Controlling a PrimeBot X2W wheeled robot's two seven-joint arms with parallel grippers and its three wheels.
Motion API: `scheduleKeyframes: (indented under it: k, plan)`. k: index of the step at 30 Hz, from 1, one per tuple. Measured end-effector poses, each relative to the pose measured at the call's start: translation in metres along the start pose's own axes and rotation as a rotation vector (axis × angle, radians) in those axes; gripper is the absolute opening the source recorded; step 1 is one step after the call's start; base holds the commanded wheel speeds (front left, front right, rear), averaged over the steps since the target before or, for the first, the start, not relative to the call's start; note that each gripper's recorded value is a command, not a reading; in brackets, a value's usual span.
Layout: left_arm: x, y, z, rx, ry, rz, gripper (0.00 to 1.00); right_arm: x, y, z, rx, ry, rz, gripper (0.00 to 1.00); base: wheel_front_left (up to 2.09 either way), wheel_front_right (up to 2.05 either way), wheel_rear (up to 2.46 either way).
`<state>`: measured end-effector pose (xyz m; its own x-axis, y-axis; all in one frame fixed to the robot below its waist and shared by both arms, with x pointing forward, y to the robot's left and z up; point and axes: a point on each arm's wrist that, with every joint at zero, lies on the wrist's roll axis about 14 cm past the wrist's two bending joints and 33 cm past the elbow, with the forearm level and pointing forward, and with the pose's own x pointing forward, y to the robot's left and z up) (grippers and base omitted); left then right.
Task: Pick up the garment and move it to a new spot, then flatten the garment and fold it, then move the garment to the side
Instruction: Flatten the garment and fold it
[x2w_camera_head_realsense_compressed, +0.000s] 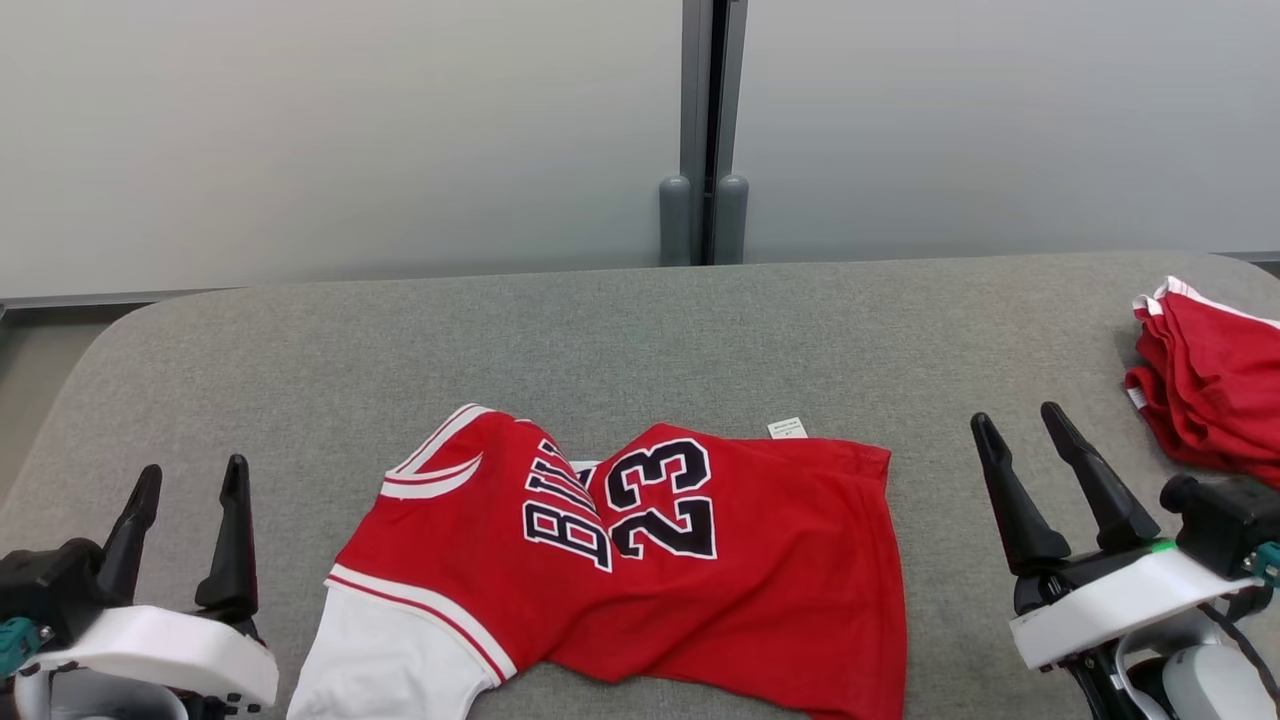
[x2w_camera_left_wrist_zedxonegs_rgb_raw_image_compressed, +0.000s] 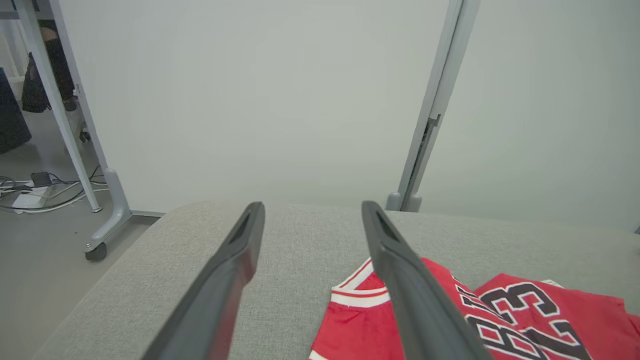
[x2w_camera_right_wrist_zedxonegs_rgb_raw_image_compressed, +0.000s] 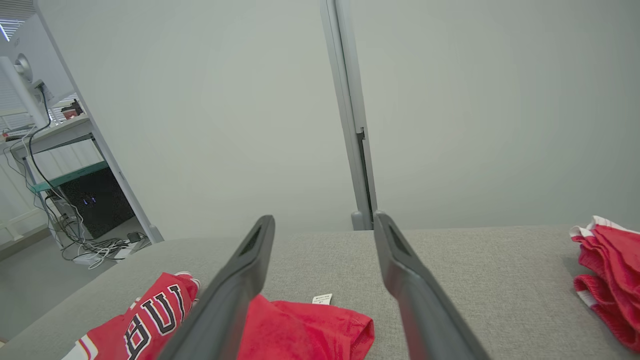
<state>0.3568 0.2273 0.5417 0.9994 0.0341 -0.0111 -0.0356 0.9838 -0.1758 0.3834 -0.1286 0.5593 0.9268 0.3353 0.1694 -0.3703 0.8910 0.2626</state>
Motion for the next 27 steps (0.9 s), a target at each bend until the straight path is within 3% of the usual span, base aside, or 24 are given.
scheduleKeyframes:
  k: [12,17,27]
  plan:
    - [-0.005,0.005,-0.006,0.059,-0.108,0.056,1.0,-0.012,-0.015,-0.021,-0.007,-0.008,-0.09,1.0,0.0,0.0,0.0]
    - [-0.015,0.008,-0.029,0.095,-0.067,0.061,1.0,-0.013,-0.01,-0.027,-0.024,0.009,-0.085,1.0,0.0,0.0,0.0]
    - [-0.014,0.01,-0.026,0.116,-0.094,0.055,1.0,-0.011,-0.004,-0.024,-0.06,-0.004,-0.066,1.0,0.0,0.0,0.0]
